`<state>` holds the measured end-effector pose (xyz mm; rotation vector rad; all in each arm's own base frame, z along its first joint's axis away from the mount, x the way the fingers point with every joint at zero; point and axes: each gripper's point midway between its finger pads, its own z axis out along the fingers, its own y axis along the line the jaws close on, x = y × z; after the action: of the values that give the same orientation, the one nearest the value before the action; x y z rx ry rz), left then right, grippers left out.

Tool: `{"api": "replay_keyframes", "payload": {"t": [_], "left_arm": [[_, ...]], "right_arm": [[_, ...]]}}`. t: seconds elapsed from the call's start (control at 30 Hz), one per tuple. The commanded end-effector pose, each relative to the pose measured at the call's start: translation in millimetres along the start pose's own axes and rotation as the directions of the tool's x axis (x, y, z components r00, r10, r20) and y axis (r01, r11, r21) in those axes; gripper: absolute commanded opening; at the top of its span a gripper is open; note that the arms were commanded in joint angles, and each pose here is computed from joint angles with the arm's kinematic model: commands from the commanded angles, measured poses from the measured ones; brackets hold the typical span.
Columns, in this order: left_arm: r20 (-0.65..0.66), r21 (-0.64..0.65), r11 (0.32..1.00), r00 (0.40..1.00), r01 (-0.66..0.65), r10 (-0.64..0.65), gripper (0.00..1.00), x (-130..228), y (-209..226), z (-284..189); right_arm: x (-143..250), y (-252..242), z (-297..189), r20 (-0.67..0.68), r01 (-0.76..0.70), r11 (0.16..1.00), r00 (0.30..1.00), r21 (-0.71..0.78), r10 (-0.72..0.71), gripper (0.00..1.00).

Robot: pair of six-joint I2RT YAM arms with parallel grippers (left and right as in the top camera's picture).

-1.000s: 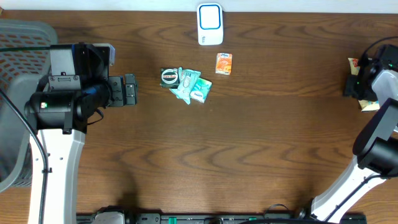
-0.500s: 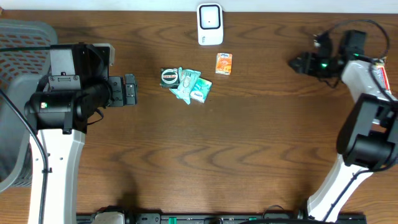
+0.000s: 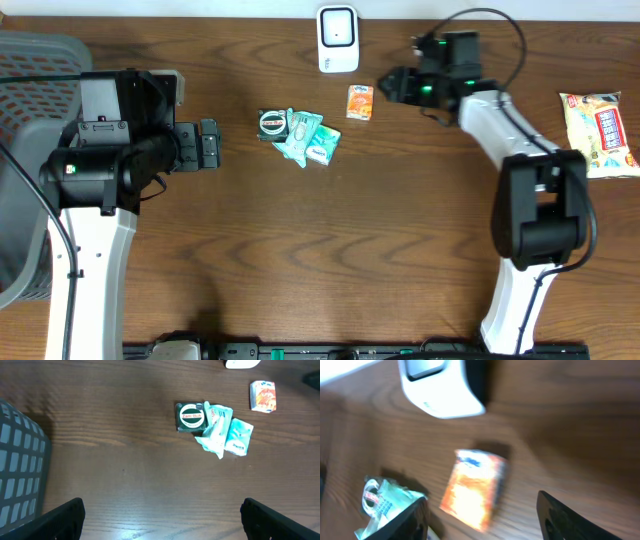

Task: Scan the item barcode
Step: 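Move the right gripper to the orange tissue pack near the scanner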

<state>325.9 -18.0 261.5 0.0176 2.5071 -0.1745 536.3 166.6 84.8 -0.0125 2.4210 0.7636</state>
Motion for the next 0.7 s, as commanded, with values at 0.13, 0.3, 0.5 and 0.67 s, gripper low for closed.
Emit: {"api": "replay_keyframes", "payload": {"t": [0.13,0.3,0.5,0.67], "left_arm": [[0.003,-0.010,1.000,1.000,-0.009,0.009,0.98,-1.6,2.7,-0.9],[0.003,-0.010,1.000,1.000,-0.009,0.009,0.98,-1.6,2.7,-0.9],[0.003,-0.010,1.000,1.000,-0.009,0.009,0.98,-1.6,2.7,-0.9],[0.003,-0.010,1.000,1.000,-0.009,0.009,0.98,-1.6,2.7,-0.9]], "right_arm": [[4.8,16.9,15.6,0.091,-0.008,0.971,0.996,0.239,-0.014,0.59],[9.9,33.2,22.1,0.112,0.036,0.957,0.991,0.289,-0.071,0.48],[18.7,48.7,39.1,0.109,0.101,0.957,0.985,0.273,-0.135,0.49],[37.1,38.7,57.1,0.059,0.126,0.950,0.987,0.285,-0.149,0.49]]}}
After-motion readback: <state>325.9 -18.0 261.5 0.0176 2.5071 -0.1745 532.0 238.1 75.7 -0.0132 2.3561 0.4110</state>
